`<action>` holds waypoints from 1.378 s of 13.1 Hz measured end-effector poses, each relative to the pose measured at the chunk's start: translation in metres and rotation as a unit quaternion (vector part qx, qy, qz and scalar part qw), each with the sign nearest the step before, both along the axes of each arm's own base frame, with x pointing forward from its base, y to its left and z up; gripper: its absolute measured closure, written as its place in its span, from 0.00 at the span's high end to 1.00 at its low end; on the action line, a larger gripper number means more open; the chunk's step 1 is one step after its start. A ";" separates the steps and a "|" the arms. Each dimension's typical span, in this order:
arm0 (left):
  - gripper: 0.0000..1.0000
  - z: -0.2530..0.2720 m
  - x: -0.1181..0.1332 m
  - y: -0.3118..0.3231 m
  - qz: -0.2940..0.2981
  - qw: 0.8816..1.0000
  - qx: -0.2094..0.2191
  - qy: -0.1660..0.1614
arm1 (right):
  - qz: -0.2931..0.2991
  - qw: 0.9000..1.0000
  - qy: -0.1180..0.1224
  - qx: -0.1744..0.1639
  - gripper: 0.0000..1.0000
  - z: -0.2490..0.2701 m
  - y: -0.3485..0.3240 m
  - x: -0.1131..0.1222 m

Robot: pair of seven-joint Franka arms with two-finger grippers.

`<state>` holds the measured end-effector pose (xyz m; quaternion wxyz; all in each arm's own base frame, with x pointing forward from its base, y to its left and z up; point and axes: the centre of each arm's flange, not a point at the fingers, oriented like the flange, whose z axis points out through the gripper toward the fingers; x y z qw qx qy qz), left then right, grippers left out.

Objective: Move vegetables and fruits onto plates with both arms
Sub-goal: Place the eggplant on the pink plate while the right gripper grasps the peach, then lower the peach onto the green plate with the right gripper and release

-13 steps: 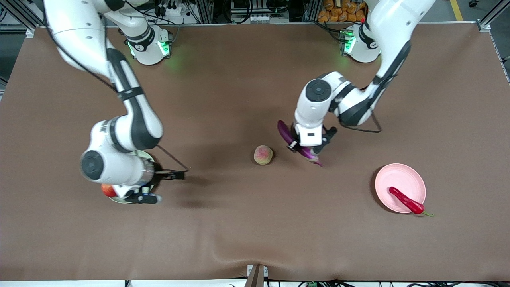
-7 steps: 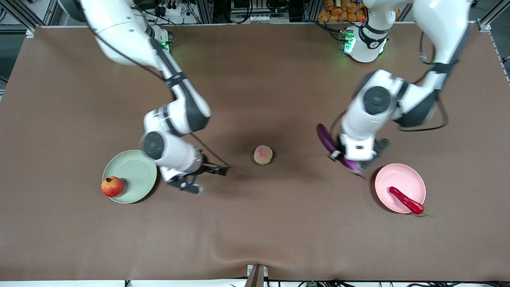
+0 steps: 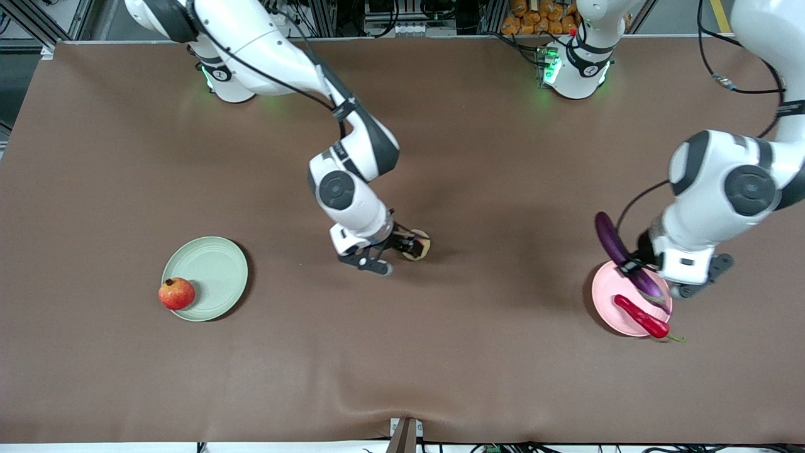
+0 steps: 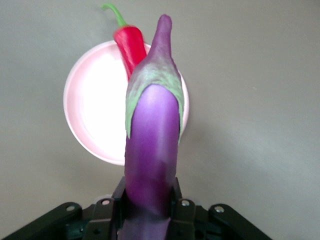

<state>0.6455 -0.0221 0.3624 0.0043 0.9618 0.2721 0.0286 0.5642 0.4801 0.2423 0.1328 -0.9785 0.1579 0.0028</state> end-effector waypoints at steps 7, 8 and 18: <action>0.36 -0.077 0.029 0.134 0.177 0.976 -0.125 0.026 | 0.041 0.998 -0.020 -0.044 1.00 -0.038 0.038 -0.023; 0.36 -0.083 0.034 0.133 0.200 0.971 -0.133 0.017 | 0.039 0.998 -0.023 -0.044 1.00 -0.043 0.041 -0.023; 0.36 -0.138 0.036 0.138 0.225 0.964 -0.143 0.017 | 0.009 0.997 0.013 -0.076 0.76 0.047 -0.081 0.074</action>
